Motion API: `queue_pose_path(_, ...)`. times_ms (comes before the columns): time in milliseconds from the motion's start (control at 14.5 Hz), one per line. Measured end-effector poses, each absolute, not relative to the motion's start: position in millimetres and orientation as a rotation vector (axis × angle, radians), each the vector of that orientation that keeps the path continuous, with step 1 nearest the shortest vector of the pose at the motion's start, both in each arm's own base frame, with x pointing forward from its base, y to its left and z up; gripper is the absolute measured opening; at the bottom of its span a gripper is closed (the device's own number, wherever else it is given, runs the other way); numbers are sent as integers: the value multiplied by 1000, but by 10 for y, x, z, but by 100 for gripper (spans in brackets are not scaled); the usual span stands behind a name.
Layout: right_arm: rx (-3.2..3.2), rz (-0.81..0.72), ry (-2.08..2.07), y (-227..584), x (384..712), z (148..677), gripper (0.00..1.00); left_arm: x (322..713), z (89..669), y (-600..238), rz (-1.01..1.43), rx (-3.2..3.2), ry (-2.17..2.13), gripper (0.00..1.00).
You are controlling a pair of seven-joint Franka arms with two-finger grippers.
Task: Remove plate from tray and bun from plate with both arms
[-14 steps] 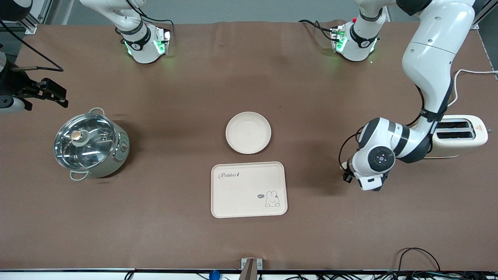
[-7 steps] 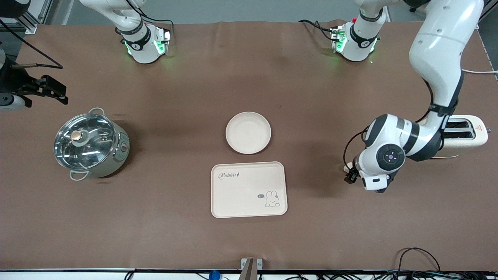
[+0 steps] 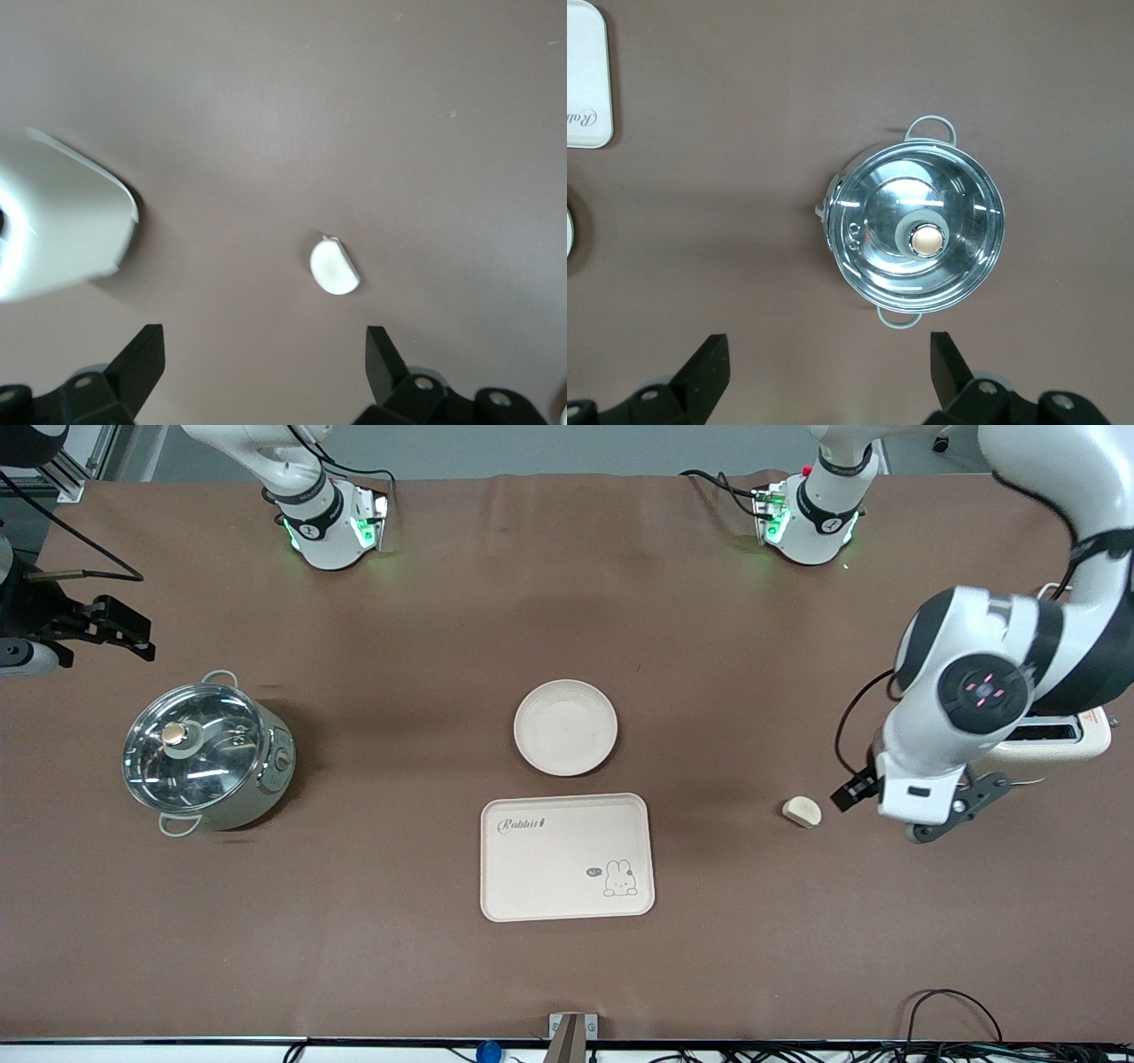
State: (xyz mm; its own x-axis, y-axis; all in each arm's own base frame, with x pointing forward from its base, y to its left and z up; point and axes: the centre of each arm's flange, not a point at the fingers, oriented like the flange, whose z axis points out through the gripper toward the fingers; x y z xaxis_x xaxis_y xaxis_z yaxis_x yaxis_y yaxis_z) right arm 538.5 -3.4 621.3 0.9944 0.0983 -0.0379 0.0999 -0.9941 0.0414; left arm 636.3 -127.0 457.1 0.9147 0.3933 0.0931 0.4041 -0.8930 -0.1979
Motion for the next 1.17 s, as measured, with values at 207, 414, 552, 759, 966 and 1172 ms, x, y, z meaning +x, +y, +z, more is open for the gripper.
queue_pose_path(207,3094,-51,150,-49,5387,6221,100,6220,5132,-1007,-71,-2878,-348,100)
queue_pose_path(414,3096,-47,125,-137,5389,6227,100,6050,5629,-929,-56,-2917,-161,100)
queue_pose_path(552,3096,-47,122,-148,5389,6227,100,5928,5888,-895,-58,-2977,-79,100)
queue_pose_path(759,3096,-46,123,-143,5390,6230,100,5718,6213,-706,-43,-3046,-9,100)
queue_pose_path(966,3096,-40,124,-140,5391,6248,100,5398,6486,-699,-30,-3045,7,100)
queue_pose_path(1172,3096,-41,126,-132,5390,6249,100,5078,6602,-676,-8,-3072,34,100)
